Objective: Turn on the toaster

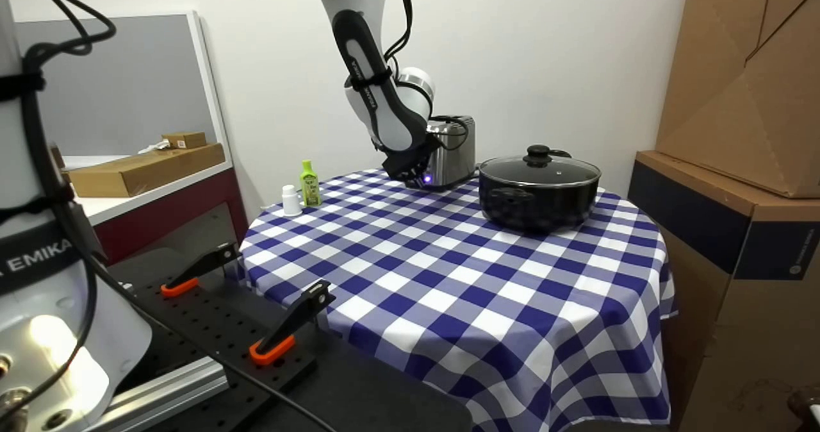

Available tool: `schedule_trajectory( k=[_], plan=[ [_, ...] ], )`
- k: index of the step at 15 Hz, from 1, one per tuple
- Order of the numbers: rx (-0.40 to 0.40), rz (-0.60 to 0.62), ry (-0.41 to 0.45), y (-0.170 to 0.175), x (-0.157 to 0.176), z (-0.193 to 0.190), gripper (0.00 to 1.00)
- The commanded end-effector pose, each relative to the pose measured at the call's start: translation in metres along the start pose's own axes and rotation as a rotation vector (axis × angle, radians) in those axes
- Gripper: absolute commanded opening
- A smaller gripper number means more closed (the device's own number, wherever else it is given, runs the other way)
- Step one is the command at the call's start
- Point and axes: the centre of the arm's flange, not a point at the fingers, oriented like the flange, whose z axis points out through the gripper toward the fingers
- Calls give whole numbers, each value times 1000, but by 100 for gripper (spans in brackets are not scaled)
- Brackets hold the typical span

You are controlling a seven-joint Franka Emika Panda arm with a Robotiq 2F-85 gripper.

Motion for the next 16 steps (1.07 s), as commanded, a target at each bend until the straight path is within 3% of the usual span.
schedule_trajectory(
  k=[1,11,16],
  plan=[
    [-5,9,10,-4,-7,2,0],
    [-57,22,82,-1,0,11,0],
    [-41,-9,55,-2,-4,10,0]
  ],
)
